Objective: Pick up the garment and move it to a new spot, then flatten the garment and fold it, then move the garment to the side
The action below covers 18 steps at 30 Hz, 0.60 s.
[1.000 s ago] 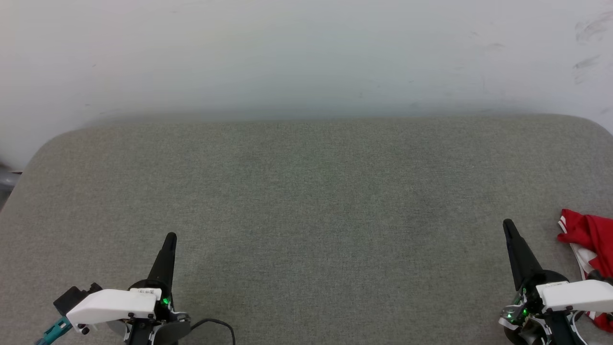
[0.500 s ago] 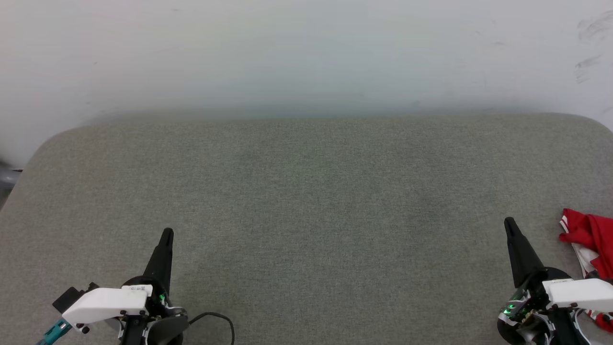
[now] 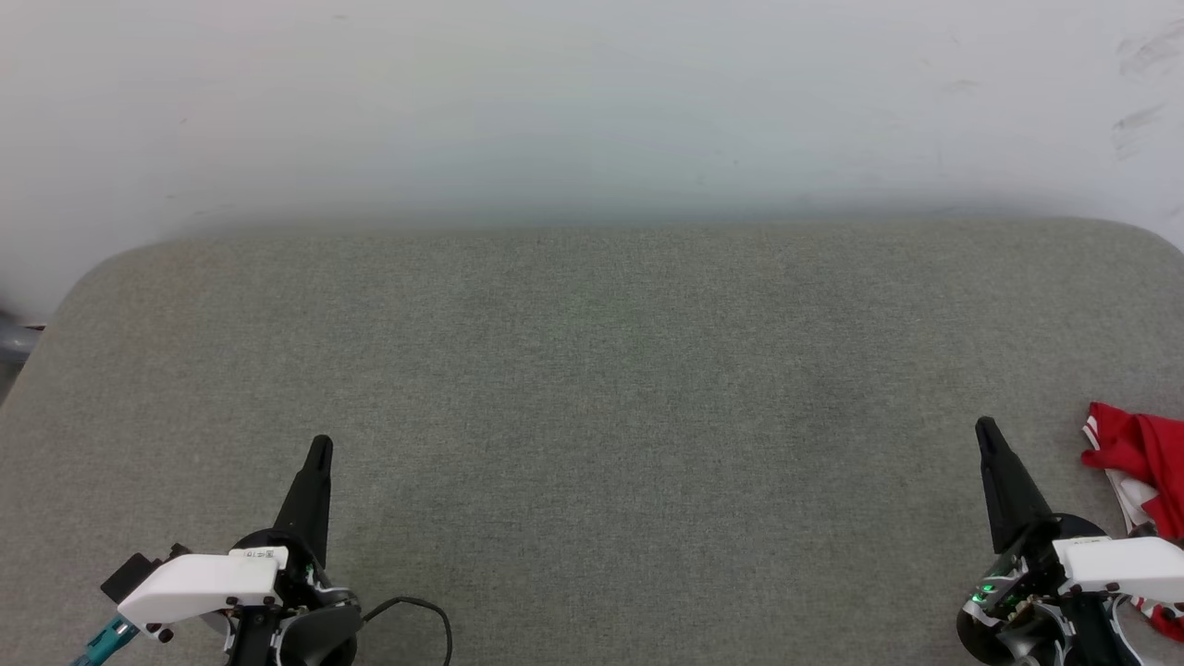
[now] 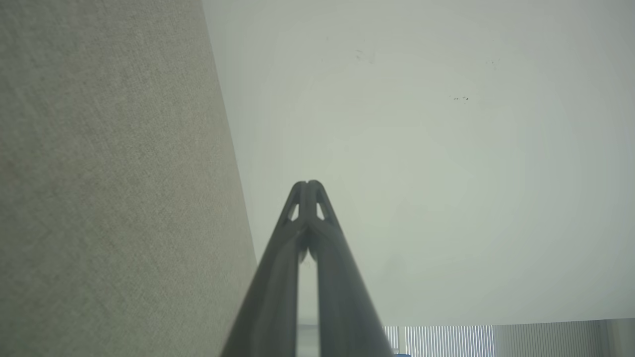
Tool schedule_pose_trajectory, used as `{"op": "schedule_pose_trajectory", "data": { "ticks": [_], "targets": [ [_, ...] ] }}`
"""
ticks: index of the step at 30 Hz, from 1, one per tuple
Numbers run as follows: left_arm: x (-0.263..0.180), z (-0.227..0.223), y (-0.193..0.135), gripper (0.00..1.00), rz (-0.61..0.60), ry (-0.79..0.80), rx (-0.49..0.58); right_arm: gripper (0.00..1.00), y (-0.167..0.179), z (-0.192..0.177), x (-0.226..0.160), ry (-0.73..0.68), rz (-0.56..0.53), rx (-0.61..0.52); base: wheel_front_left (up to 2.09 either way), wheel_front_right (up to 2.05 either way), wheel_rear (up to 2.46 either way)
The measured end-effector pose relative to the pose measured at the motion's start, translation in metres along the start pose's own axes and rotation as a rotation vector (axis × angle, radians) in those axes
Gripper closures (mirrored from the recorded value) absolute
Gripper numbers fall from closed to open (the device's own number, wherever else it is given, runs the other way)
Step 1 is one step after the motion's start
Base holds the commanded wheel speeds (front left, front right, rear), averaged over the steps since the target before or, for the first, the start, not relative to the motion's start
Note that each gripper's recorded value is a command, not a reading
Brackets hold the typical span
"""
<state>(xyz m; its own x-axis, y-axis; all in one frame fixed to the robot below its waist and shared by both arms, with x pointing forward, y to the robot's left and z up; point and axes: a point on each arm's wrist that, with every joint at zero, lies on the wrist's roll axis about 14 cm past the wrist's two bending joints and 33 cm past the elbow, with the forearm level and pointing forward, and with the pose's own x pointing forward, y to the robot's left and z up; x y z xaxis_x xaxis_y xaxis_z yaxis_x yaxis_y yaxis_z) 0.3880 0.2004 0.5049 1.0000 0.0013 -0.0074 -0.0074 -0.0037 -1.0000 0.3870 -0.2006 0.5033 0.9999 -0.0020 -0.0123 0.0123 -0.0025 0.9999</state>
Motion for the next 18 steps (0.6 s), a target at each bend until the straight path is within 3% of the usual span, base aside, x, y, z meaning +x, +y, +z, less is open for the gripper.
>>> {"op": "schedule_pose_trajectory", "data": {
  "ticks": [18],
  "targets": [
    [0.0002, 0.0, -0.0003, 1.0, -0.001, 0.0, 0.0, 1.0, 0.0001, 0.0002, 0.0, 0.0, 0.0, 0.001, 0.0, 0.0, 0.0]
  ]
}}
